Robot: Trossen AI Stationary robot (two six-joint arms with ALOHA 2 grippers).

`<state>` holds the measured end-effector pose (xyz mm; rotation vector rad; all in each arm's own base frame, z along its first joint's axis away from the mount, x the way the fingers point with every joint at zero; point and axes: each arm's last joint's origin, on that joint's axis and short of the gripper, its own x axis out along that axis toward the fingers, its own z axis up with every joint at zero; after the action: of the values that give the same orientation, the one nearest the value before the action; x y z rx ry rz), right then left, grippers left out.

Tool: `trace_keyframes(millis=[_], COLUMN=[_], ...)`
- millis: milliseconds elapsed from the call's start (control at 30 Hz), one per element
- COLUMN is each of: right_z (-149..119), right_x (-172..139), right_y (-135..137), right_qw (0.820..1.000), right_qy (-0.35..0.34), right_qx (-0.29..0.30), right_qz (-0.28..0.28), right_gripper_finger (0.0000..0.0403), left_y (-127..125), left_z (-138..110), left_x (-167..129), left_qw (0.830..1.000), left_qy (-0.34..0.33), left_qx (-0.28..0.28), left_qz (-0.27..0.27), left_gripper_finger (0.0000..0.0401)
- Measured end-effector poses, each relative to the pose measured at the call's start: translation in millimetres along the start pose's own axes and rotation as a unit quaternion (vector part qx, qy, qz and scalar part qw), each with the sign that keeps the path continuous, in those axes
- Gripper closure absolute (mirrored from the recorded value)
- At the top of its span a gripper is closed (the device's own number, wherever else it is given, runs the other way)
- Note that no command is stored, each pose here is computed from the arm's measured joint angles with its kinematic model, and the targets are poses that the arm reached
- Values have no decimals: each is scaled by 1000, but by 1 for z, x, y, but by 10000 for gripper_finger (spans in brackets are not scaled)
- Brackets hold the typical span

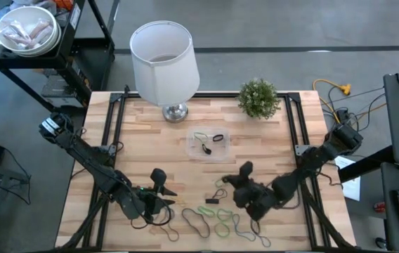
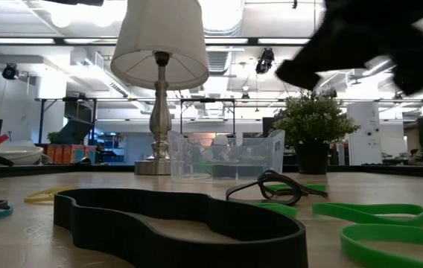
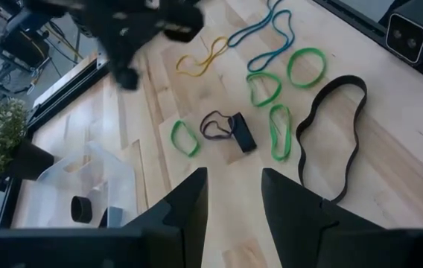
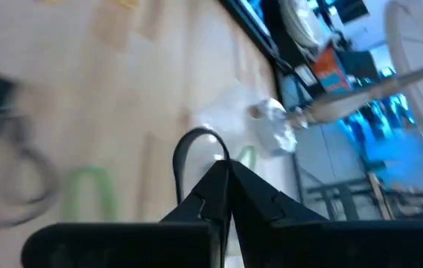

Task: Pick and place rubber bands into bin
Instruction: Put the black rubber band into the transparent bin

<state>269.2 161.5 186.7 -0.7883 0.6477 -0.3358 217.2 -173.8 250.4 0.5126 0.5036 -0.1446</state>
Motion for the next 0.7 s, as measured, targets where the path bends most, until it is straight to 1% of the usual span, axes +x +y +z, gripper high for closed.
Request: trace_keyframes(millis=[167, 233, 300, 367, 467, 567, 700], right_z=[4, 1, -4, -11, -26, -40, -53], right_x=[39, 58, 77, 96, 119, 134, 145], right_y=[-37, -54, -71, -89, -114, -133, -147], right_qw=[998, 997, 996, 993, 985, 976, 965], right_qy=[46, 65, 77, 80, 82, 88, 90], right_qx=[19, 29, 51, 77, 122, 164, 201], right_qz=[-41, -38, -9, 38, 91, 113, 139], right_gripper_finger=[394, 394, 394, 394, 394, 394, 394], left_y=[0, 0, 0, 0, 0, 0, 0], left_z=[0, 0, 0, 0, -1, -1, -1], left_x=[0, 0, 0, 0, 0, 0, 0], left_qw=[1000, 1000, 1000, 1000, 1000, 1000, 1000], left_qy=[1, 1, 1, 1, 1, 1, 2], left_qx=[0, 0, 0, 0, 0, 1, 1], left_qz=[0, 0, 0, 0, 0, 0, 0], left_gripper_finger=[289, 289, 289, 289, 289, 289, 289])
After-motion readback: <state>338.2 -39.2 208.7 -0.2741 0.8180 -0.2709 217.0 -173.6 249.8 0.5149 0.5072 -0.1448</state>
